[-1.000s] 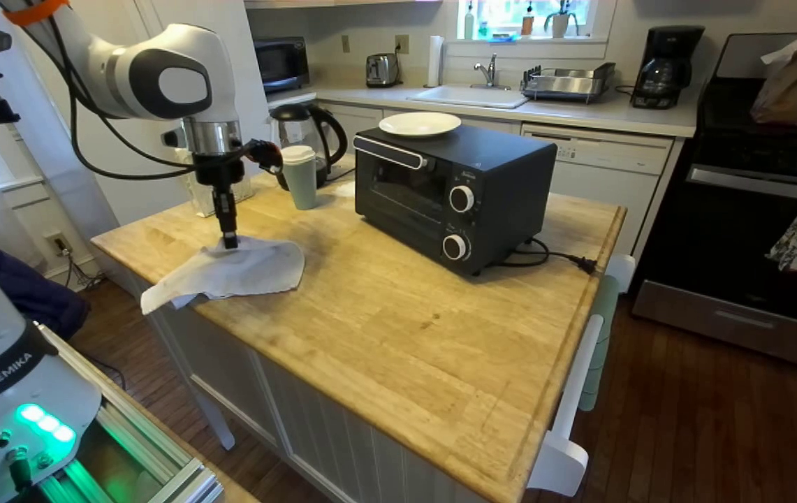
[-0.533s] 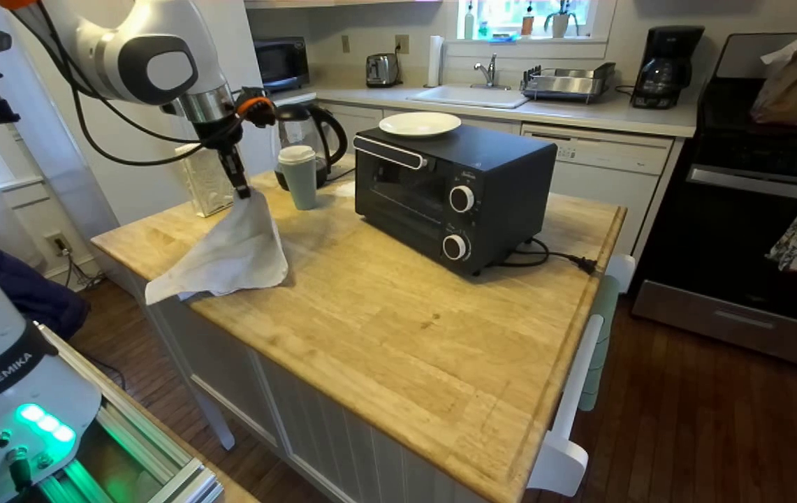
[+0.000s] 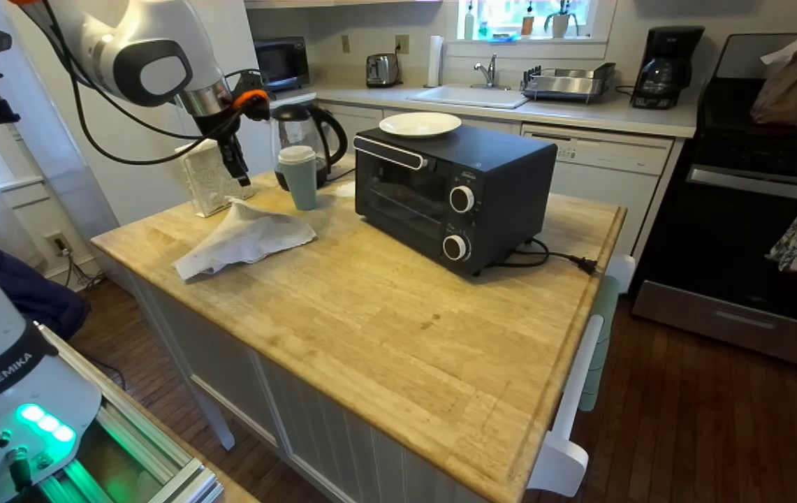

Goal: Remove the towel from the plate which is on top of the oven and spread it on the table

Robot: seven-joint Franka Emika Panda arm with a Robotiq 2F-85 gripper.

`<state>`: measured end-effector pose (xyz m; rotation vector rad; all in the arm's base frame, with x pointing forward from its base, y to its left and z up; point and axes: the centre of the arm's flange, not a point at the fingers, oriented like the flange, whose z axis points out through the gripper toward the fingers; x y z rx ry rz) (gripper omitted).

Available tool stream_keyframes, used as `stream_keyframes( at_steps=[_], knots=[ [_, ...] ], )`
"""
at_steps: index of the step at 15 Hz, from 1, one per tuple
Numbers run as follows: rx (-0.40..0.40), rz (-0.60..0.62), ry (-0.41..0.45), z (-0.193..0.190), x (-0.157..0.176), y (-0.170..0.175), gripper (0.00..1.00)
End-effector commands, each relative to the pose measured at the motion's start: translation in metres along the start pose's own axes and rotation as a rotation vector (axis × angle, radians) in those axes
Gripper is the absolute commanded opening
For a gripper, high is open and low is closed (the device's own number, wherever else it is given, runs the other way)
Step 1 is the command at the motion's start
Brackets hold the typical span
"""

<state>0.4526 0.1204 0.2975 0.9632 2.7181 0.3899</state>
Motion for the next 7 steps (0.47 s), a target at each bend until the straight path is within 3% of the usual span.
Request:
stream_keyframes(
  at_steps=[1,3,5,6,7],
  knots=[
    [0.037,0.075,-0.007,-0.045,-0.027,-0.06,0.8],
    [0.123,0.129,-0.006,-0.064,-0.03,-0.101,0.94],
    [0.156,0.213,-0.014,-0.082,-0.031,-0.143,1.0],
    [0.137,0.161,0.004,-0.041,-0.043,-0.11,0.89],
    [0.148,0.19,0.001,-0.049,-0.044,-0.127,0.96]
  ],
)
